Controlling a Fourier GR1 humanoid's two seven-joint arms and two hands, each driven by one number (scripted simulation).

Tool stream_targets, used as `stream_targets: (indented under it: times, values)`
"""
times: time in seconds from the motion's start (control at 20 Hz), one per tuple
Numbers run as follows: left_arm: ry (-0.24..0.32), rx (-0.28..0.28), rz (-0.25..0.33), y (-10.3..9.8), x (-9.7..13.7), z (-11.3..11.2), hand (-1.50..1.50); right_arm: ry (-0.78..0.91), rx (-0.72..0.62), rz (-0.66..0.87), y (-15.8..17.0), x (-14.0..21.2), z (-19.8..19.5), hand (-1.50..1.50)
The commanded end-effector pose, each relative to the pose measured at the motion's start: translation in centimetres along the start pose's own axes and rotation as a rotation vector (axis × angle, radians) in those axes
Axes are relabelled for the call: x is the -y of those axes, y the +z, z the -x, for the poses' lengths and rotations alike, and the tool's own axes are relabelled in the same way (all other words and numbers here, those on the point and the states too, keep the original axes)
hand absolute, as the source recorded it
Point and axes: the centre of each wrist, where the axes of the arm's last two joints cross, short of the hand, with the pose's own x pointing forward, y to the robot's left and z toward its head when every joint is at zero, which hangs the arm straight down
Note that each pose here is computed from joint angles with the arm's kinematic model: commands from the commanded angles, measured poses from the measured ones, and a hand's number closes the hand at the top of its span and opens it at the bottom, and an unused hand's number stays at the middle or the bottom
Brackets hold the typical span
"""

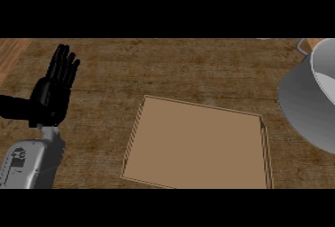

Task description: Pick the bell pepper from the tray and place it in the pot

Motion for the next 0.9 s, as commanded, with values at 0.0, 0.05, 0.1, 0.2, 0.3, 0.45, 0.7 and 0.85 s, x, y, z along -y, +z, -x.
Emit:
stream_targets:
  times: [0.0, 0.05, 0.1, 0.2, 0.3, 0.45, 0.7, 0.85]
  values:
    - [0.002, -0.001, -0.016, 0.6, 0.7, 0.3, 0.00, -0.241, 0.191, 0.044, -0.4, -2.2, 0.2, -1.50]
    - [0.004, 0.004, -0.023, -0.5, -0.1, -0.7, 0.00, -0.279, 0.201, 0.067, -0.8, -1.1, 0.0, -1.50]
    - [-0.017, -0.001, -0.012, 0.1, -0.5, 0.1, 0.00, -0.337, 0.189, 0.080, -1.4, -2.0, -0.1, -1.50]
    - [0.003, -0.006, -0.030, 0.4, 0.2, 0.4, 0.00, -0.398, 0.149, 0.104, -1.2, -0.6, -0.1, -1.50]
    - [-0.007, -0.001, -0.003, -0.1, 0.4, 0.1, 0.00, -0.467, 0.100, 0.121, -0.9, 0.0, 0.1, -1.50]
    - [-0.002, 0.002, -0.017, -0.1, -0.9, -0.1, 0.00, -0.560, 0.083, 0.182, 0.3, 0.9, 0.5, -1.50]
    - [-0.002, 0.014, -0.011, -0.3, -0.2, -1.3, 0.00, -0.650, 0.081, 0.292, 0.9, 2.9, 0.5, -1.50]
    - [-0.008, 0.014, -0.007, -0.6, -0.2, -1.4, 0.00, -0.693, 0.078, 0.312, 1.6, 5.1, 0.2, -1.50]
